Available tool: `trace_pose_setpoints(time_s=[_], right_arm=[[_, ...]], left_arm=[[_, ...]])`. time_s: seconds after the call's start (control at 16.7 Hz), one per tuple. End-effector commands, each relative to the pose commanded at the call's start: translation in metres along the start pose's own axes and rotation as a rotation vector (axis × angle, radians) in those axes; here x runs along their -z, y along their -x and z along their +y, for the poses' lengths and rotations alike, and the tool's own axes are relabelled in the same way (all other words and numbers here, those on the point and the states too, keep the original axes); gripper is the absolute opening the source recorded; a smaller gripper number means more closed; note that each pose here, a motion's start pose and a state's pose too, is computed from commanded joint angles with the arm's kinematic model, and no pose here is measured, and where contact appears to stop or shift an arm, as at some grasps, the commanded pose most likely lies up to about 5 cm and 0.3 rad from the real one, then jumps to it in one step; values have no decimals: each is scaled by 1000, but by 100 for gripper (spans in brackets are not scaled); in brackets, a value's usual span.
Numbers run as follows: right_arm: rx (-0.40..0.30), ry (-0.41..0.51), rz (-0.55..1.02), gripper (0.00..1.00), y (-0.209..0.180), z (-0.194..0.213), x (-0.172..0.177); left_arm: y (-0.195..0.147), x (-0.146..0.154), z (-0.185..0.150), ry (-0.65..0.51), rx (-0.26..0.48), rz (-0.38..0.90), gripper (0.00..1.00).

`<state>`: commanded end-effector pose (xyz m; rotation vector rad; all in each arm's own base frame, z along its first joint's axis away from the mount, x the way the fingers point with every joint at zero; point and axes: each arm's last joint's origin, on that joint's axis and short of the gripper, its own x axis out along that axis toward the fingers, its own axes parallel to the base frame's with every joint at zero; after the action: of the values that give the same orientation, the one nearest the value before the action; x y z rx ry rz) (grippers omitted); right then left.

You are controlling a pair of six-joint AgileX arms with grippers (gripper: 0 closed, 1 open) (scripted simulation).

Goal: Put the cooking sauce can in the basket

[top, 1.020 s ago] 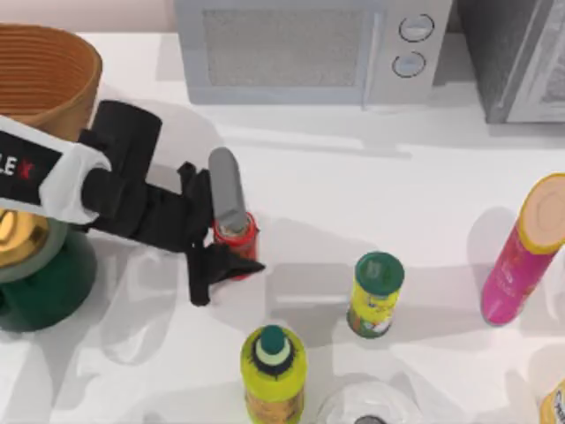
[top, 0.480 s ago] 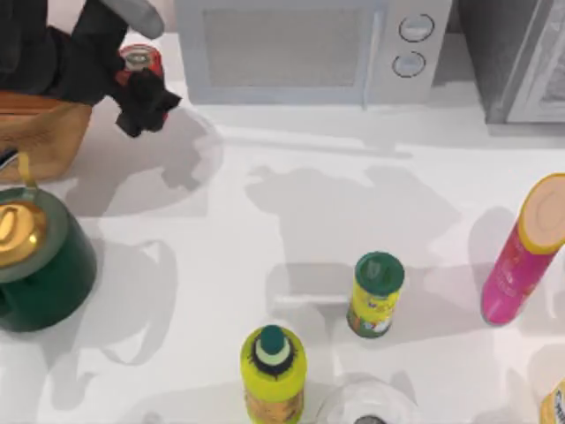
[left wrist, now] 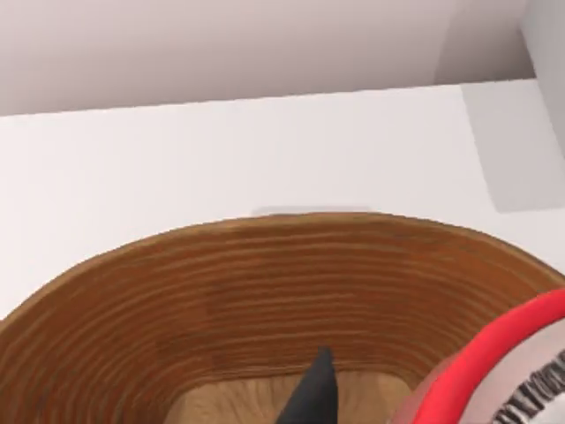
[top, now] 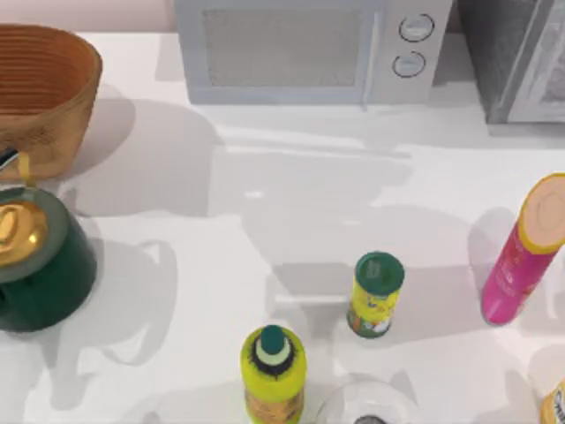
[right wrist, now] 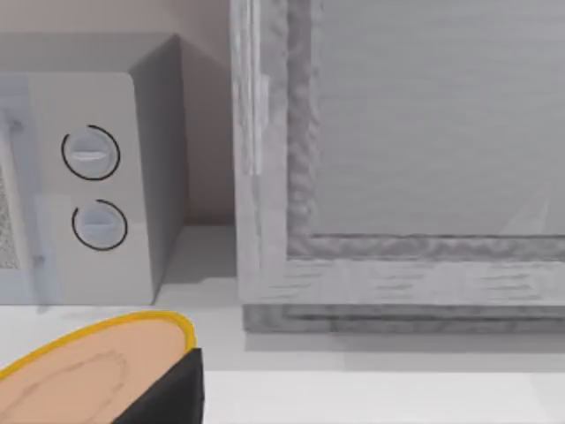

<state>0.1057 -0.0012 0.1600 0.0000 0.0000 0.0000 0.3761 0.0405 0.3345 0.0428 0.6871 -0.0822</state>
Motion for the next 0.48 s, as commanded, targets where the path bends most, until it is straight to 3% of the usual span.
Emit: trace_pose_setpoints(time_s=[0.12,0.48], right_arm=[[0,0,0,100,0,0,0],[0,0,0,100,0,0,0]], left_arm=[[6,-2,12,56,-58,1,0],[3,-2,13,57,-60,5,0]])
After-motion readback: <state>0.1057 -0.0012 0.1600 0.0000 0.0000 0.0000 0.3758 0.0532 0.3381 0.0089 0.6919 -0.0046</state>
